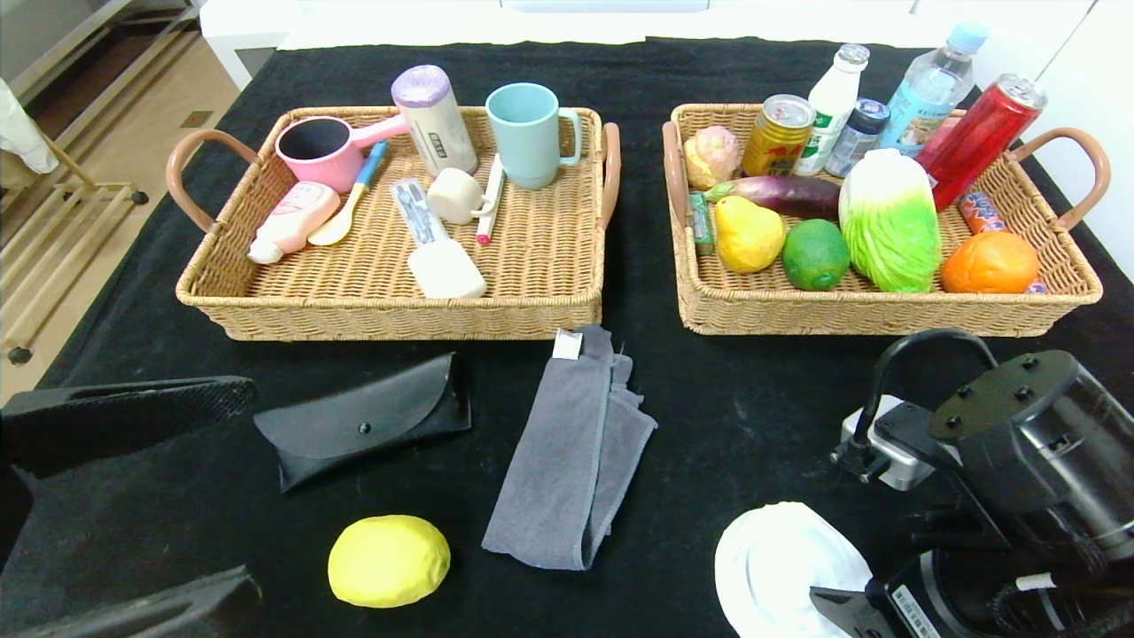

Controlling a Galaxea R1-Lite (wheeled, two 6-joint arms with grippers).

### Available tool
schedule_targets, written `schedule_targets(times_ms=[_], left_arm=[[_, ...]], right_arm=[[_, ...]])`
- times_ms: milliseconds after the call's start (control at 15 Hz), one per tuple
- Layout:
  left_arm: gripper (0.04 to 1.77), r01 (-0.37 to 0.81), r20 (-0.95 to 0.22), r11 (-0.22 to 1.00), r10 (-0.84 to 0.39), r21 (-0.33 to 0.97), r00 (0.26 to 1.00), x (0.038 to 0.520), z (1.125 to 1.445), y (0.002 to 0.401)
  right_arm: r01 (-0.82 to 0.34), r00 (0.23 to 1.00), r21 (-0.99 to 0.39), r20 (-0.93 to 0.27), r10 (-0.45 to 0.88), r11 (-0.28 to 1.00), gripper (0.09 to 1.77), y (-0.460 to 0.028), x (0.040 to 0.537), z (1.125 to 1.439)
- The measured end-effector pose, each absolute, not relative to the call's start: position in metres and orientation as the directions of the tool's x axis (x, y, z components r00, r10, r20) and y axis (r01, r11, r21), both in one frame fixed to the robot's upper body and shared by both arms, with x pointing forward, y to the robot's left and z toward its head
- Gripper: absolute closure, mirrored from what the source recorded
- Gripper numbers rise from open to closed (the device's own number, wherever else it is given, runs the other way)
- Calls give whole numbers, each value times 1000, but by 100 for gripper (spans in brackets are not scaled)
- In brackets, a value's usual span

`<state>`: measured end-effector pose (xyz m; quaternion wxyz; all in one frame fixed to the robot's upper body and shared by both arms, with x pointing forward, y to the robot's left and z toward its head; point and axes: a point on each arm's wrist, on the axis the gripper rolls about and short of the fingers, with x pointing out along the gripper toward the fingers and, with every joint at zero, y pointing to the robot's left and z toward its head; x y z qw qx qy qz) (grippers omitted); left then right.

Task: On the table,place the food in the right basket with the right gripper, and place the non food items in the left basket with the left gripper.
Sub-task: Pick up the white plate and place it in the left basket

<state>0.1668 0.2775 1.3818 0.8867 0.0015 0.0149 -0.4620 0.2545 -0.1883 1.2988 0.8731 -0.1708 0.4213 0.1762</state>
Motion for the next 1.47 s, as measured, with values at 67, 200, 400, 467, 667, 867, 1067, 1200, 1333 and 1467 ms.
schedule_targets(times_ms=[67,200,400,467,667,867,1067,1200,1333,1467], left_arm=[[9,819,-27,573,-819,-11,573,167,1382,278],[9,819,-26,573,-819,-9,573,166,1382,278],[9,820,-24,573,-820,-8,572,166,1382,278],[9,820,-23,573,-820,-6,572,166,1382,278],[9,820,-22,573,-820,-5,572,165,1382,278],[9,820,-21,573,-819,-5,573,165,1382,279],[9,820,-22,572,-820,-5,572,165,1382,279],[9,820,-22,573,-820,-4,572,165,1382,279],[9,820,-22,572,-820,-4,572,165,1382,279],[9,820,-22,573,-820,-3,572,165,1382,279]], right_arm=[[-450,583,-150,-796,163,880,16,-188,256,1298],[-449,580,-151,-799,158,881,16,-187,257,1297],[-448,577,-153,-802,154,881,16,-186,259,1295],[-447,575,-153,-803,152,881,18,-186,259,1295],[-444,571,-158,-809,142,882,68,-187,260,1293],[-445,568,-157,-810,143,882,102,-186,260,1292],[-445,568,-157,-810,142,882,173,-186,260,1292],[-445,568,-157,-811,142,882,173,-186,260,1291],[-445,567,-157,-811,142,882,173,-186,260,1291],[-445,566,-158,-812,140,881,173,-186,260,1291]])
